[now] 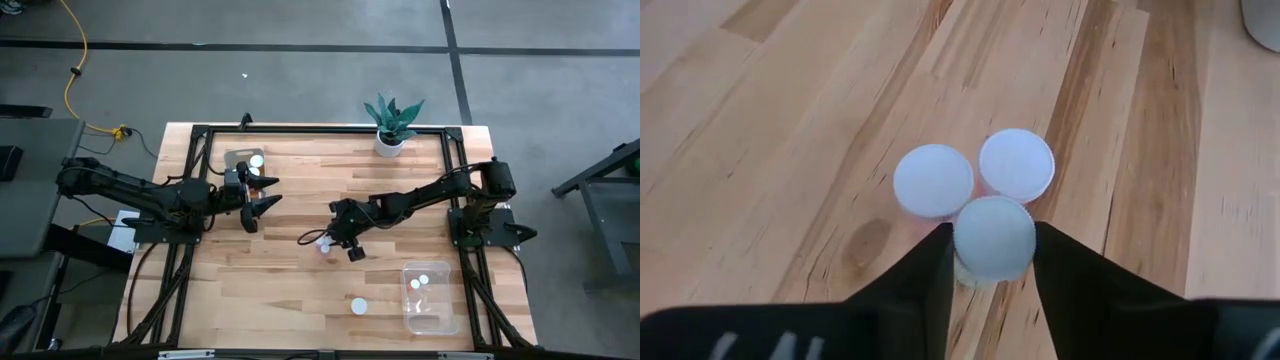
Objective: Pick and place medicine bottles into bin by pill shape (circle, oval)
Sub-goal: Put the blue tablet bottle into the transparent bin
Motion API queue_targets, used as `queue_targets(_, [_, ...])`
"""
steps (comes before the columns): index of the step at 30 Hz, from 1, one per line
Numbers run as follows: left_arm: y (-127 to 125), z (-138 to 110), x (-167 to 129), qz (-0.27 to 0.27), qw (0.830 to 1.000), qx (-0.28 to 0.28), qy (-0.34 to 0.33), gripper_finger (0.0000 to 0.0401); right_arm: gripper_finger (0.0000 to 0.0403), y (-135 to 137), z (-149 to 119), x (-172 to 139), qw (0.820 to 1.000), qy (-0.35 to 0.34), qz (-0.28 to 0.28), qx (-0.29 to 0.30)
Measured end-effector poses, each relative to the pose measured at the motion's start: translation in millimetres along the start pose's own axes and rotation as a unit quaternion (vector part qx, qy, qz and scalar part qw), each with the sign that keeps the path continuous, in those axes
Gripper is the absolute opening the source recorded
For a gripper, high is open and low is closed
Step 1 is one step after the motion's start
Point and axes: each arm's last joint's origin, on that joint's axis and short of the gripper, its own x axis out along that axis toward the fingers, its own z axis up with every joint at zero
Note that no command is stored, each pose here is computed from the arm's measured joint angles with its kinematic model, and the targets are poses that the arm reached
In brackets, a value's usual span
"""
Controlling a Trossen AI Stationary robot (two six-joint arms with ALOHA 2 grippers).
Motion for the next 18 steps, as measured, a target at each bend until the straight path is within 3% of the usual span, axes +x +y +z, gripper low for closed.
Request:
queue_targets(7, [0, 0, 0, 0.000, 1.000, 0.000, 0.000, 0.0238, 0.0105, 1, -1, -14, 1.000, 0.030, 0.002, 0.007])
queue_targets(18, [1, -1, 0, 0.009, 1.000, 0.002, 0.002, 0.0238, 0.0103, 13, -15, -73, 0.987, 0.147, 0.021, 0.069])
